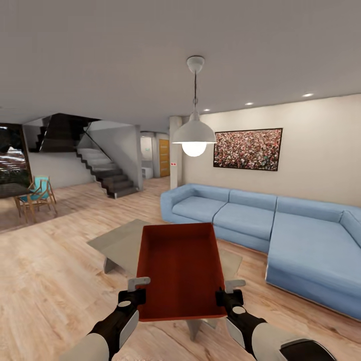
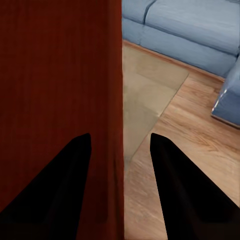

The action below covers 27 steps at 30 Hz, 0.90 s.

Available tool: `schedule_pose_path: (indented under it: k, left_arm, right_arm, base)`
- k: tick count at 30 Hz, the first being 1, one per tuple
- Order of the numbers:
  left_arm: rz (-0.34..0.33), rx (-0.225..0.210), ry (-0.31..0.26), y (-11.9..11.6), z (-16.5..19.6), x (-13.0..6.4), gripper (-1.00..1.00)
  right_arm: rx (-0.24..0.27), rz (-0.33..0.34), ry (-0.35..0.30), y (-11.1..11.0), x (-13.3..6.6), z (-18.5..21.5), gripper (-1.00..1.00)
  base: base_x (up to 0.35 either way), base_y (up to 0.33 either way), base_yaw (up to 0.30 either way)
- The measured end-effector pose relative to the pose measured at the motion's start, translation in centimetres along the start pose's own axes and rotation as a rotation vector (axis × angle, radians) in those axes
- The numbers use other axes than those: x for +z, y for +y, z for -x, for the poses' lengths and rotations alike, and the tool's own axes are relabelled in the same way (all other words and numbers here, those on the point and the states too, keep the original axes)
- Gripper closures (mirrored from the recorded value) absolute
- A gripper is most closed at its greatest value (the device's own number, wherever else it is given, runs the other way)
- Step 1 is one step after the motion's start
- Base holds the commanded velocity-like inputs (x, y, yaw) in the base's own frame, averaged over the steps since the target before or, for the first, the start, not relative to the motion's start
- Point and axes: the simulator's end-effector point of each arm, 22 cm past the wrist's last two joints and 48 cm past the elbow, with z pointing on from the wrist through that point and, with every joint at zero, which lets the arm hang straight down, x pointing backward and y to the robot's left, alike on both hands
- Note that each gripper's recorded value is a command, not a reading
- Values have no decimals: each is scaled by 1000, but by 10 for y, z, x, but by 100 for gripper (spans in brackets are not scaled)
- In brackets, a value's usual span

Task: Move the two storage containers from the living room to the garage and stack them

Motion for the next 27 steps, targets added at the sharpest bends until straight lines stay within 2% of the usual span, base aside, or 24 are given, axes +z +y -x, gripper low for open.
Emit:
schedule_pose_path:
  k: [27]
  left_arm:
    - [1, -1, 0, 0, 0, 0, 100]
  right_arm:
    - [0, 1, 0, 0, 0, 0, 100]
  base:
    - [0, 0, 300]
